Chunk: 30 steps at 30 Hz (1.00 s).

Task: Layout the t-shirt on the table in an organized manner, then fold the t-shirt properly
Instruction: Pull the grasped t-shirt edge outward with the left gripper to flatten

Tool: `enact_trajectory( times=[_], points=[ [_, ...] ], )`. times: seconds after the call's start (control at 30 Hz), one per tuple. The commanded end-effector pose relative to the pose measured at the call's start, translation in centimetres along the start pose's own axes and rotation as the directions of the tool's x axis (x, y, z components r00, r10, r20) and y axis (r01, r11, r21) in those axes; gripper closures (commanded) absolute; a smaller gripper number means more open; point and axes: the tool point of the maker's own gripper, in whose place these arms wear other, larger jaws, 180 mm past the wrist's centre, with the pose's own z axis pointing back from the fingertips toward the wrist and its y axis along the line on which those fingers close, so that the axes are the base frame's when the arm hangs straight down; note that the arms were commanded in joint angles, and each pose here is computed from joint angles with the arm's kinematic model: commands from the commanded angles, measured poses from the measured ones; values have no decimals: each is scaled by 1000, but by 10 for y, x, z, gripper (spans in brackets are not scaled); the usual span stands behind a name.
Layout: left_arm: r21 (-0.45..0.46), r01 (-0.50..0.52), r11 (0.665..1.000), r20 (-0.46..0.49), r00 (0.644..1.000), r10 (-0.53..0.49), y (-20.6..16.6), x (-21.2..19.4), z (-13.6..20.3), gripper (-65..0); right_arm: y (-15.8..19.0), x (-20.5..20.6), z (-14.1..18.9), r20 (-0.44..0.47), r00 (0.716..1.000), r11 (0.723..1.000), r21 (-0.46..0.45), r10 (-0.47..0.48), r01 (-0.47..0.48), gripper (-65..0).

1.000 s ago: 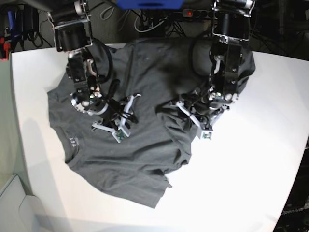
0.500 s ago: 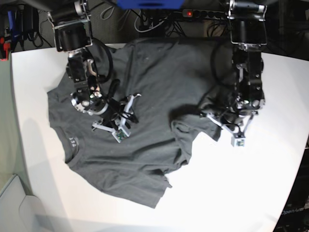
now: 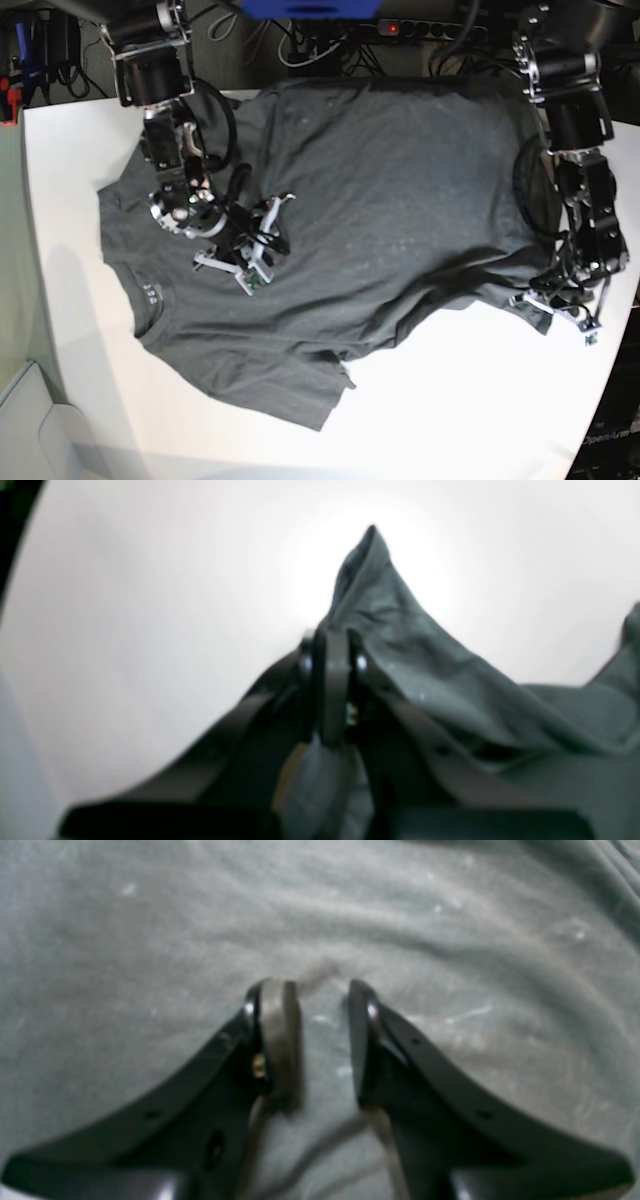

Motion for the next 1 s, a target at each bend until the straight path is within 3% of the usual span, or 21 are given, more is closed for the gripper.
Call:
enact_trajectory(
  times=[0.0, 0.13, 0.37, 0.53, 0.67, 0.77, 0.87, 0.97],
  points=[
    [20, -2, 1000, 67, 998, 0, 11, 26, 5, -1, -5, 20, 1, 54, 999, 1000, -7, 7, -7, -197],
    [73, -68, 995, 133, 989, 58, 46, 32, 2, -1, -5, 18, 1, 51, 999, 1000, -7, 6, -6, -197],
    [147, -100, 984, 125, 989, 82, 93, 20, -17, -1, -6, 18, 4, 55, 998, 1000, -11, 8, -8, -197],
    [148, -123, 981, 158, 983, 99, 96, 25, -24, -1, -7, 33, 10, 92, 995, 999, -24, 30, -28, -197],
    [146, -123, 982, 158, 982, 99, 95, 26, -24, -7, -9, 23, 9, 22, 999, 999, -25, 32, -31, -197],
    [147, -122, 982, 152, 983, 99, 95, 24, -24, -84, -8, 20, 8, 5, 999, 999, -22, 35, -35, -197],
    [150, -124, 981, 65, 991, 115, 96, 1, -24, -234, -8, 19, 8, 3, 999, 999, -21, 34, -34, -197],
    [153, -99, 983, 35, 995, 94, 96, -8, -16, -394, -8, 19, 8, 3, 999, 999, -21, 34, -34, -197]
  ],
)
